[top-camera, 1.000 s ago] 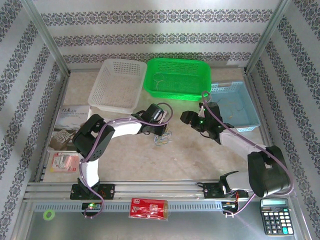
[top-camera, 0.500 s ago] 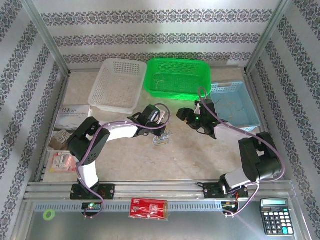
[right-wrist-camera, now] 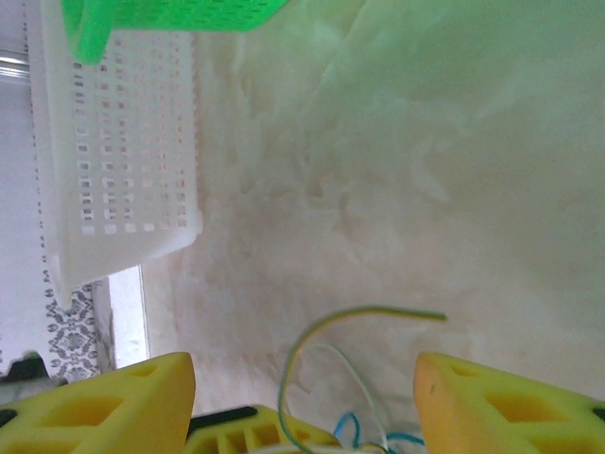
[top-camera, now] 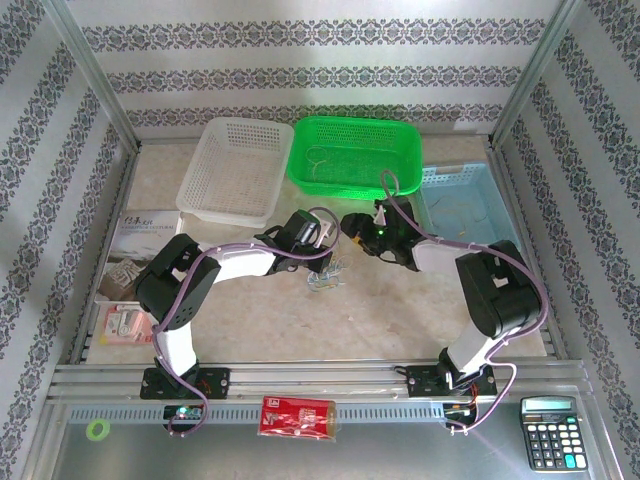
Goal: Untangle the cables
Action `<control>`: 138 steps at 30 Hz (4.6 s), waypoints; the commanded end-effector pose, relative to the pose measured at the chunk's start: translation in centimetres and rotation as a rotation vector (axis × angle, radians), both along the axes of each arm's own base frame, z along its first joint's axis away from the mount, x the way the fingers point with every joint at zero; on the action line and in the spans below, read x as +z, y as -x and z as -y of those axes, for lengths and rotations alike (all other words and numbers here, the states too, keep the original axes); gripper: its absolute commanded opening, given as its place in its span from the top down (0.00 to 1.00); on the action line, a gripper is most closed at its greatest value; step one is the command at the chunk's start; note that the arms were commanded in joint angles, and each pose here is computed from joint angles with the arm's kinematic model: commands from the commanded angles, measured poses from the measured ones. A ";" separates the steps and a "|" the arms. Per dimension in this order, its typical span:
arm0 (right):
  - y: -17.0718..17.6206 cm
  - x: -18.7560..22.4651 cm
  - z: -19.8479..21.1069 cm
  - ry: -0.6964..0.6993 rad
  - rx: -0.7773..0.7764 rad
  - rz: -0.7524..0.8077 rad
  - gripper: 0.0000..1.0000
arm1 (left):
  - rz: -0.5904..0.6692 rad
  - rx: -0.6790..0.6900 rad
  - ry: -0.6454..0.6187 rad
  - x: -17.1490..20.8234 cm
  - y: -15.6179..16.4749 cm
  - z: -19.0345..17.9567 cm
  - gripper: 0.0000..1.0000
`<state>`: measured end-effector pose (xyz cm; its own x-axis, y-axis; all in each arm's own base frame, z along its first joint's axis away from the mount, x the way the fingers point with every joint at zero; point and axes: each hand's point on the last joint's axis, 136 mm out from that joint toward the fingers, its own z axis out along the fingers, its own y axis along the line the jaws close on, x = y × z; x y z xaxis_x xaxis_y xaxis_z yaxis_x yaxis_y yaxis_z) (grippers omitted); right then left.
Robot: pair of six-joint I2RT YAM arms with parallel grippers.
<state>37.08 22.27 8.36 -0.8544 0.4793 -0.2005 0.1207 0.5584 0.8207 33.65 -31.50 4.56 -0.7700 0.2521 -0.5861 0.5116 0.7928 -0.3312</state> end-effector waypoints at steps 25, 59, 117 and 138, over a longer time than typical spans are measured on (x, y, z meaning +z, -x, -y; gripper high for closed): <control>-2.3 5.0 -0.2 -0.079 0.009 0.133 1.00 | 0.060 -0.018 0.062 1.5 0.4 0.5 1.00; -2.3 0.8 -1.9 -0.166 -0.109 -0.011 0.43 | 0.072 -0.015 0.087 1.8 0.4 0.6 1.00; 3.5 23.1 -4.4 -0.004 0.199 0.502 1.00 | 0.248 -0.049 0.417 13.3 0.6 1.1 0.36; 2.9 27.3 1.8 0.018 0.043 0.585 1.00 | 0.209 -0.117 0.481 12.8 2.0 4.3 1.00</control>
<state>34.02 22.64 33.82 -0.6770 0.4002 -0.6177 -0.3646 0.5467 0.7538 32.09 -34.70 16.35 -0.6249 0.0064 -0.7807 0.6513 0.5557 -0.5167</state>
